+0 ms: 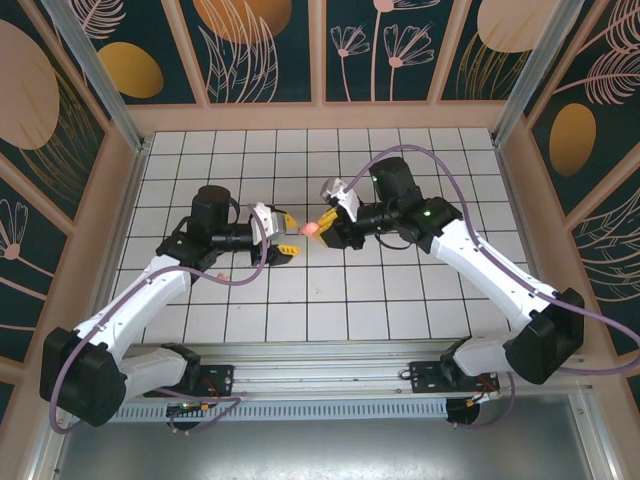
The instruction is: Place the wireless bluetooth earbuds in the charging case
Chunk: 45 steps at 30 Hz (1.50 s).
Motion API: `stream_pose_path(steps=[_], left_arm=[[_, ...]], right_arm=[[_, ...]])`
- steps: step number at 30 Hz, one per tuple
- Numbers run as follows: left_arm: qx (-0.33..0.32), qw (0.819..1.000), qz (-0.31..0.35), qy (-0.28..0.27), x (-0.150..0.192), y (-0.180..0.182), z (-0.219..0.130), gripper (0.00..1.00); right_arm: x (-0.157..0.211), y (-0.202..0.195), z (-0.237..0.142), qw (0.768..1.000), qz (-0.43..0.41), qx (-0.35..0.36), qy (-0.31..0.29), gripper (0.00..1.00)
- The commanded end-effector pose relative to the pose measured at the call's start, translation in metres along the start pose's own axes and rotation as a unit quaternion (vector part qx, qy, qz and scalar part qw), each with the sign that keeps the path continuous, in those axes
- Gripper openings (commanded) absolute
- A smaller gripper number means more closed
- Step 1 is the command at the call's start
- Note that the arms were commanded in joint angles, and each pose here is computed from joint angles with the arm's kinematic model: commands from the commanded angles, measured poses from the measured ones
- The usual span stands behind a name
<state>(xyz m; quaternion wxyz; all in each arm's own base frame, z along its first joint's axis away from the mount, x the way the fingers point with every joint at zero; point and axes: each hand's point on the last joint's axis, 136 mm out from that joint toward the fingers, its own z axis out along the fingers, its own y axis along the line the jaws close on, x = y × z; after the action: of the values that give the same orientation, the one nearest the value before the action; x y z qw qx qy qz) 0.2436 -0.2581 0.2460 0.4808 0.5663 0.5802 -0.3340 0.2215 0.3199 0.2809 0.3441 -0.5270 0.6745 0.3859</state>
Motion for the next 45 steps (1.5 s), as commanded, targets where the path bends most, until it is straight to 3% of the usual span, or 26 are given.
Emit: stream_pose_path(steps=[1, 5, 23, 29, 35, 40, 45], left_arm=[[0.036, 0.999, 0.03, -0.018, -0.014, -0.008, 0.0, 0.56], [0.05, 0.998, 0.035, -0.023, -0.018, -0.011, 0.001, 0.54], [0.062, 0.997, 0.051, -0.009, -0.013, -0.024, 0.001, 0.16], [0.045, 0.998, 0.045, -0.014, -0.012, -0.023, -0.001, 0.13], [0.01, 0.999, -0.011, -0.04, -0.014, -0.013, 0.001, 0.13], [0.012, 0.995, -0.069, -0.065, -0.015, -0.009, 0.005, 0.13], [0.024, 0.993, -0.083, -0.075, -0.015, -0.015, 0.006, 0.13]], right_arm=[[0.005, 0.012, 0.007, 0.998, -0.052, -0.011, 0.038, 0.25], [0.009, 0.019, 0.018, 0.996, -0.063, -0.027, 0.058, 0.25], [-0.009, 0.013, 0.022, 0.995, -0.094, -0.01, 0.041, 0.25], [-0.016, 0.005, 0.01, 0.995, -0.096, 0.028, 0.021, 0.36], [-0.022, 0.005, -0.013, 0.993, -0.091, 0.073, -0.018, 0.46], [-0.027, 0.0, -0.039, 0.987, -0.088, 0.116, -0.066, 0.47], [-0.032, -0.011, -0.068, 0.984, -0.053, 0.12, -0.123, 0.47]])
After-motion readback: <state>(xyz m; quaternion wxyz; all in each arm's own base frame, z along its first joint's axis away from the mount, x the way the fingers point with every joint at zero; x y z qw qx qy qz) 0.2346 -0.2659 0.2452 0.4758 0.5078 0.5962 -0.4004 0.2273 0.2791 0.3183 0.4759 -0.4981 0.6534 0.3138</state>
